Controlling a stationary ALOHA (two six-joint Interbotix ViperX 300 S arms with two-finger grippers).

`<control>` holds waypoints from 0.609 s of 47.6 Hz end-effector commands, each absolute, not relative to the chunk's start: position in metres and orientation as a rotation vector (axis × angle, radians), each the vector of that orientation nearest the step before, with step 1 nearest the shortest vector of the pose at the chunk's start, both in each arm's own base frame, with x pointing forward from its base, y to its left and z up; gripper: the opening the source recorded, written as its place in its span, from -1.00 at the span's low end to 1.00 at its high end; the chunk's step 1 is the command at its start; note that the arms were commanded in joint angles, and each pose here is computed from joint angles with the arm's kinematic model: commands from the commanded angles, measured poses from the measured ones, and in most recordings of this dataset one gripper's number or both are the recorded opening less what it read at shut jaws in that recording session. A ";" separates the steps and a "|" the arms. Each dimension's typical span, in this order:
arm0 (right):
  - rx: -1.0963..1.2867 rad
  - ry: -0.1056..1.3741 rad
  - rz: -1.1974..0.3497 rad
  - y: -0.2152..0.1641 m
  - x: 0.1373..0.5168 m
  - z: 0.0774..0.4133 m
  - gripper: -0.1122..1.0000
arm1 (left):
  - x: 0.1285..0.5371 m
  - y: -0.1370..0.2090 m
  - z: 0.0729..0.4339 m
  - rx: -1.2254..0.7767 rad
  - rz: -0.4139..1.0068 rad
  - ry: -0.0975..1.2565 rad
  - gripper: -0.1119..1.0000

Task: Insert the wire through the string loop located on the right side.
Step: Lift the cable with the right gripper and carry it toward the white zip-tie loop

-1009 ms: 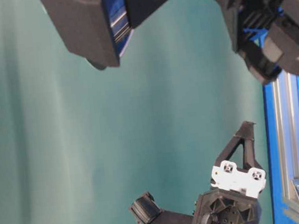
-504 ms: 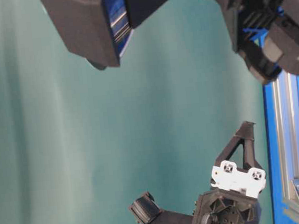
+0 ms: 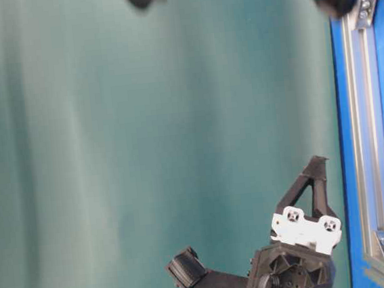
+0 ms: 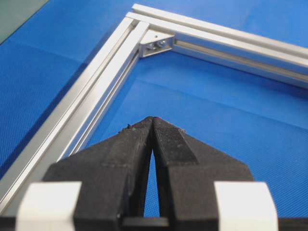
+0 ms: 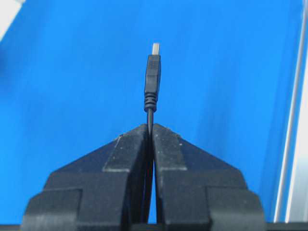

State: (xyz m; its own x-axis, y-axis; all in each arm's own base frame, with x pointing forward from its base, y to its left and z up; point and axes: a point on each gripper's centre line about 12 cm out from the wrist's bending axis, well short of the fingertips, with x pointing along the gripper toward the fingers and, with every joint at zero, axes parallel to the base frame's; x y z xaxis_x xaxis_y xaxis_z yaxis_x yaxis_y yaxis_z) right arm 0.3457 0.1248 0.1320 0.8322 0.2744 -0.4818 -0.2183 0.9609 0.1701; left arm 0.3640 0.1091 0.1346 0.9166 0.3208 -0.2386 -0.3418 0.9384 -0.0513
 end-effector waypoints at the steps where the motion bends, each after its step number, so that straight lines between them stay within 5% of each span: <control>1: 0.124 0.494 0.270 0.122 0.327 0.144 -0.86 | 0.367 0.110 0.152 -0.086 0.338 0.178 -0.80; 29: 0.130 0.496 0.272 0.077 0.208 0.138 -0.86 | 0.370 0.111 0.155 -0.086 0.338 0.162 -0.80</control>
